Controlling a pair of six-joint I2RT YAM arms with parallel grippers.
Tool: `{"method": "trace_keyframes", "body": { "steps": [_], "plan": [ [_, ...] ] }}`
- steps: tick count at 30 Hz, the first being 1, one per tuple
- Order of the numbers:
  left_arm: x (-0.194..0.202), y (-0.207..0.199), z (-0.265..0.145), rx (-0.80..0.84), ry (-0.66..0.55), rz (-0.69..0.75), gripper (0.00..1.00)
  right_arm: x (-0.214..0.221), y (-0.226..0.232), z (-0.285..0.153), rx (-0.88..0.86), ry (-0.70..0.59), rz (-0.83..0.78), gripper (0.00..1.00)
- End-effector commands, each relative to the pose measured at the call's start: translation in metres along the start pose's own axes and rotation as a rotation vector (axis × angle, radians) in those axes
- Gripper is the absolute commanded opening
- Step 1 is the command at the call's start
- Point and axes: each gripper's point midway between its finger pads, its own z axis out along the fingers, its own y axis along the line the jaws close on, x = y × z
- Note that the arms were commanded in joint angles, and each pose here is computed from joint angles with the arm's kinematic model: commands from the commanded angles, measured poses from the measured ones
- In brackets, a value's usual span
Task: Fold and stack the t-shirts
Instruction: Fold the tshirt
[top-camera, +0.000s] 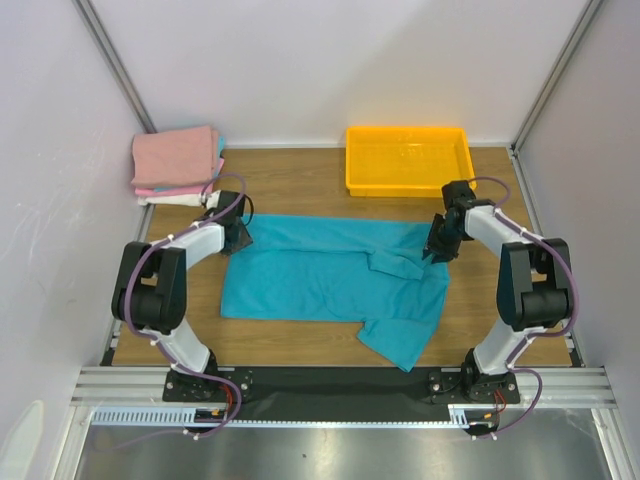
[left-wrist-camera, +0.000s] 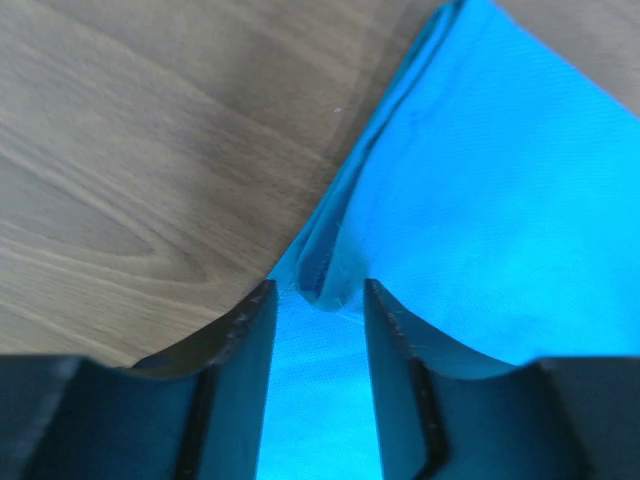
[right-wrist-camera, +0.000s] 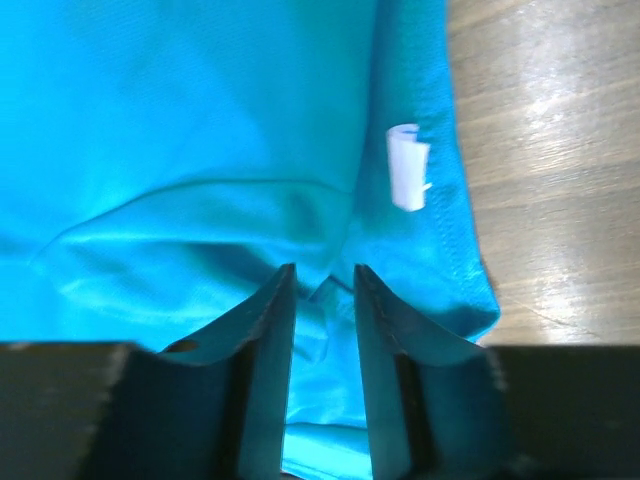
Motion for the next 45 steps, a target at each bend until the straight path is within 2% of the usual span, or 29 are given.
{"method": "trace_keyframes", "body": {
  "steps": [1, 3, 8, 9, 13, 17, 19, 21, 27, 28, 31, 39, 45],
  "plan": [
    [-0.047, -0.019, -0.030, 0.101, -0.136, 0.024, 0.48, -0.020, 0.027, -0.046, -0.132, -0.085, -0.060, 0.38],
    [-0.058, -0.020, -0.042, 0.094, -0.173, 0.046, 0.52, -0.022, 0.033, -0.057, -0.163, -0.111, -0.072, 0.44],
    [-0.080, -0.041, -0.094, 0.175, -0.278, 0.078, 0.70, -0.022, 0.042, -0.073, -0.224, -0.169, -0.066, 0.47],
    [-0.075, -0.051, -0.102, 0.212, -0.275, 0.085, 0.73, -0.016, 0.041, -0.067, -0.235, -0.160, -0.056, 0.47],
    [-0.054, -0.087, -0.132, 0.366, -0.259, 0.055, 0.75, 0.000, 0.034, -0.059, -0.239, -0.164, -0.002, 0.50],
    [-0.012, -0.134, -0.145, 0.513, -0.192, 0.062, 0.75, 0.010, 0.023, -0.055, -0.232, -0.199, 0.066, 0.54],
    [0.021, -0.162, -0.147, 0.578, -0.112, 0.074, 0.75, 0.014, 0.019, -0.058, -0.235, -0.218, 0.089, 0.54],
    [0.042, -0.189, -0.158, 0.646, -0.081, 0.083, 0.75, 0.015, 0.016, -0.059, -0.239, -0.235, 0.096, 0.54],
    [0.104, -0.254, -0.167, 0.770, 0.041, 0.083, 0.73, 0.029, 0.012, -0.054, -0.277, -0.257, 0.122, 0.50],
    [0.116, -0.259, -0.159, 0.761, 0.070, 0.078, 0.73, 0.031, 0.011, -0.052, -0.278, -0.258, 0.130, 0.50],
    [0.132, -0.283, -0.162, 0.817, 0.104, 0.057, 0.72, 0.036, 0.008, -0.043, -0.285, -0.243, 0.129, 0.48],
    [0.163, -0.310, -0.161, 0.867, 0.168, 0.059, 0.69, 0.032, 0.013, -0.039, -0.315, -0.230, 0.101, 0.47],
    [0.186, -0.310, -0.155, 0.840, 0.211, 0.074, 0.66, 0.036, 0.013, -0.033, -0.317, -0.204, 0.093, 0.47]
  ]
}}
